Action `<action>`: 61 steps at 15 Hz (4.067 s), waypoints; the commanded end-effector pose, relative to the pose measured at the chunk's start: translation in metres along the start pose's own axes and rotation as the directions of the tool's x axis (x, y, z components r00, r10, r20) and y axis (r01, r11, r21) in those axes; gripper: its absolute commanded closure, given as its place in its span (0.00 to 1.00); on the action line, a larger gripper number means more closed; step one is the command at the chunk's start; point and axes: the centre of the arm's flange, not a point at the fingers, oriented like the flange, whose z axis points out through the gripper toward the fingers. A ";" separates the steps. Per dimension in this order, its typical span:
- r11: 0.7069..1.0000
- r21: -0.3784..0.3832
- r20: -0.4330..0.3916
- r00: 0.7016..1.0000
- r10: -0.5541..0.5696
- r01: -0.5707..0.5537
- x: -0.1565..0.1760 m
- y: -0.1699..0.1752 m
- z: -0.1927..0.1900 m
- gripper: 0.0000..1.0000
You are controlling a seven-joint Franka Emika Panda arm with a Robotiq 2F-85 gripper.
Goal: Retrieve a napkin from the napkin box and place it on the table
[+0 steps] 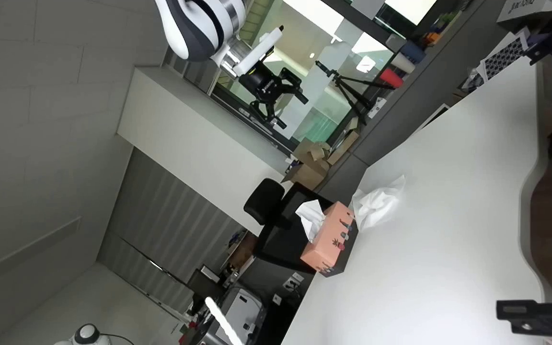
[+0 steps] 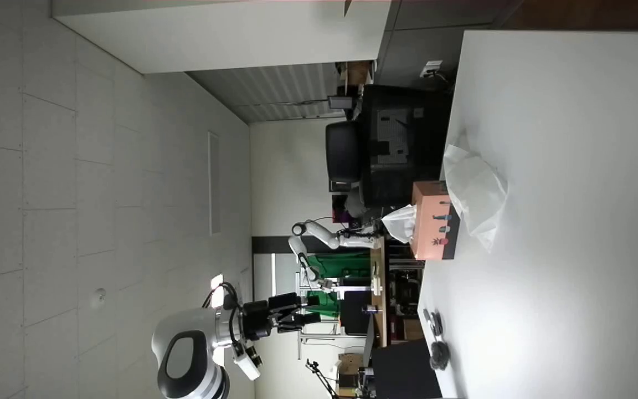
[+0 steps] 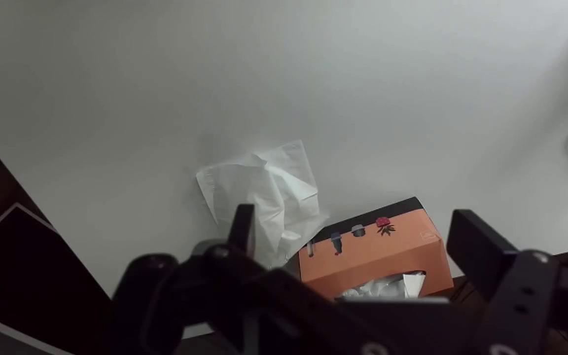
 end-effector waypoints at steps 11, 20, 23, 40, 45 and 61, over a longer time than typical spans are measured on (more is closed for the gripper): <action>0.998 0.002 -0.094 0.994 -0.061 0.062 0.067 -0.016 0.017 0.00; 0.990 0.002 -0.239 0.962 -0.135 0.139 0.136 -0.062 0.078 0.00; 0.990 0.001 -0.245 0.960 -0.134 0.139 0.162 -0.068 0.099 0.00; 0.990 0.000 -0.255 0.958 -0.134 0.139 0.166 -0.068 0.096 0.00; 0.900 -0.074 -0.240 0.869 -0.434 0.429 0.206 -0.067 0.105 0.00; 0.511 0.000 -0.001 0.511 -0.859 0.859 0.264 -0.079 0.153 0.00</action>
